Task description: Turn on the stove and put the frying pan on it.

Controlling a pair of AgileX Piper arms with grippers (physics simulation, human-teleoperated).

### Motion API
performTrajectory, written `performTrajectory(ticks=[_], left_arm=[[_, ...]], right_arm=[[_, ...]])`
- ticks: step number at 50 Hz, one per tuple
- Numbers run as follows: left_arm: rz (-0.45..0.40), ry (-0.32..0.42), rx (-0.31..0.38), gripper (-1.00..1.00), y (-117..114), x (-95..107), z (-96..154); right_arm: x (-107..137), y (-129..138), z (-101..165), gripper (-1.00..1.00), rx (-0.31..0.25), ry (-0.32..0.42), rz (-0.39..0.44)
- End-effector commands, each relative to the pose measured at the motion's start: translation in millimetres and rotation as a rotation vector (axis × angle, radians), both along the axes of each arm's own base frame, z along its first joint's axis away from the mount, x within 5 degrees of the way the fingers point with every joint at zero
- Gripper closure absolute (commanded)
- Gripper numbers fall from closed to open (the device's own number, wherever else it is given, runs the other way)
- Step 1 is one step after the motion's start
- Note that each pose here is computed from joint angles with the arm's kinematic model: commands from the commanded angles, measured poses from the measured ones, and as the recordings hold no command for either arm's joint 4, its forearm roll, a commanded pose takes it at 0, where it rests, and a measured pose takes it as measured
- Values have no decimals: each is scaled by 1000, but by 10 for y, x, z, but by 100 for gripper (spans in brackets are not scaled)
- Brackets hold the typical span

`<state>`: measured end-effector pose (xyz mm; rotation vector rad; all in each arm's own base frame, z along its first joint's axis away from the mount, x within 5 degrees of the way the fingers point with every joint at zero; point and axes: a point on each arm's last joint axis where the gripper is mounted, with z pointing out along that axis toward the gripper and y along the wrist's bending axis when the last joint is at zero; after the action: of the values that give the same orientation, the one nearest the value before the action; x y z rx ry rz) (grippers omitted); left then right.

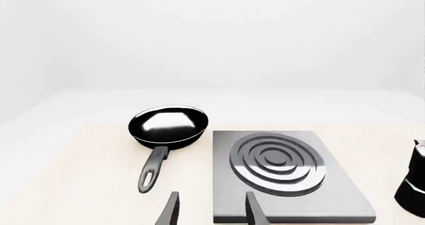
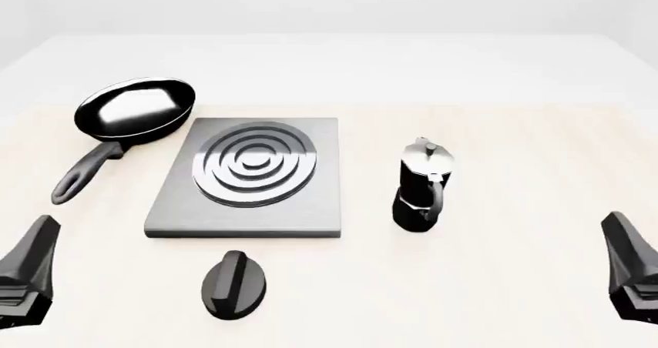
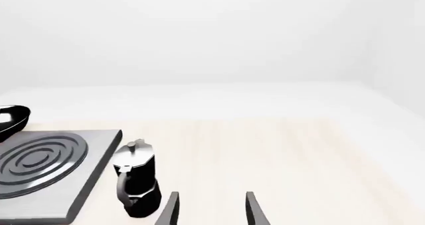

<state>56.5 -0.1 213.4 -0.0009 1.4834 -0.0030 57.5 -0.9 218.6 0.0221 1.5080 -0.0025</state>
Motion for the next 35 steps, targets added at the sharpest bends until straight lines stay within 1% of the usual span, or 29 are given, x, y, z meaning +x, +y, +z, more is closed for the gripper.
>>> performTrajectory(ticks=[1,3,5,7,8,9,10,11,12,13,15,16,18,19,20,21,22,23,25,26,27,28,29,32,34,35], left_arm=[[-15,-13,0,-100,-9,3,18],[-15,-14,10,-100,-9,5,22],[-17,-11,-3,-100,-10,14,32],[-9,-15,-2,-100,-5,12,40],[-17,-9,4,-100,-10,19,35],[-45,8,25,-100,-29,44,22],[-47,16,26,-100,-31,59,22],[-33,7,10,-100,-21,49,39],[-36,7,17,-100,-23,47,46],[-47,6,30,-100,-30,40,51],[-52,23,9,-100,-33,61,76],[-68,31,11,-100,-43,65,84],[-74,34,23,-100,-47,57,96],[-78,61,31,-100,-53,93,93],[-85,87,22,-100,-60,126,87],[-124,109,9,-100,-87,132,94],[-130,109,25,-100,-89,113,109],[-130,143,48,-100,-94,149,89],[-192,172,35,-100,-140,150,82],[-192,172,35,-100,-140,150,83],[-203,194,43,-100,-149,157,72],[-221,201,54,-100,-161,152,69],[-229,211,51,-100,-166,143,81],[-252,266,44,-100,-194,184,59],[-270,286,62,-100,-211,193,47],[-274,307,61,-100,-218,207,33]], right_arm=[[-5,5,-41,-100,-41,-26,5],[0,3,-42,-100,-34,-25,2],[4,6,-44,-100,-37,-23,8],[18,8,-43,-100,-32,-21,12],[21,10,-41,-100,-31,-21,15],[29,16,-42,-100,-33,-17,24],[29,17,-42,-100,-34,-18,26],[29,18,-41,-100,-35,-19,28],[28,20,-41,-100,-38,-20,32],[29,25,-42,-100,-40,-18,39],[25,25,-45,-100,-35,-16,39],[25,24,-46,-100,-34,-15,39],[24,25,-48,-100,-35,-14,40],[23,26,-49,-100,-35,-14,41],[22,27,-50,-100,-35,-12,43],[21,28,-51,-100,-37,-11,45],[19,29,-52,-100,-36,-12,47],[14,30,-51,-100,-34,-14,49],[10,32,-49,-100,-35,-15,52],[10,32,-49,-100,-35,-15,52],[6,33,-48,-100,-37,-17,54],[5,33,-47,-100,-38,-17,55],[4,35,-45,-100,-37,-17,58],[-5,37,-37,-100,-35,-22,62],[-6,38,-36,-100,-35,-22,64],[-8,40,-33,-100,-37,-24,67]])
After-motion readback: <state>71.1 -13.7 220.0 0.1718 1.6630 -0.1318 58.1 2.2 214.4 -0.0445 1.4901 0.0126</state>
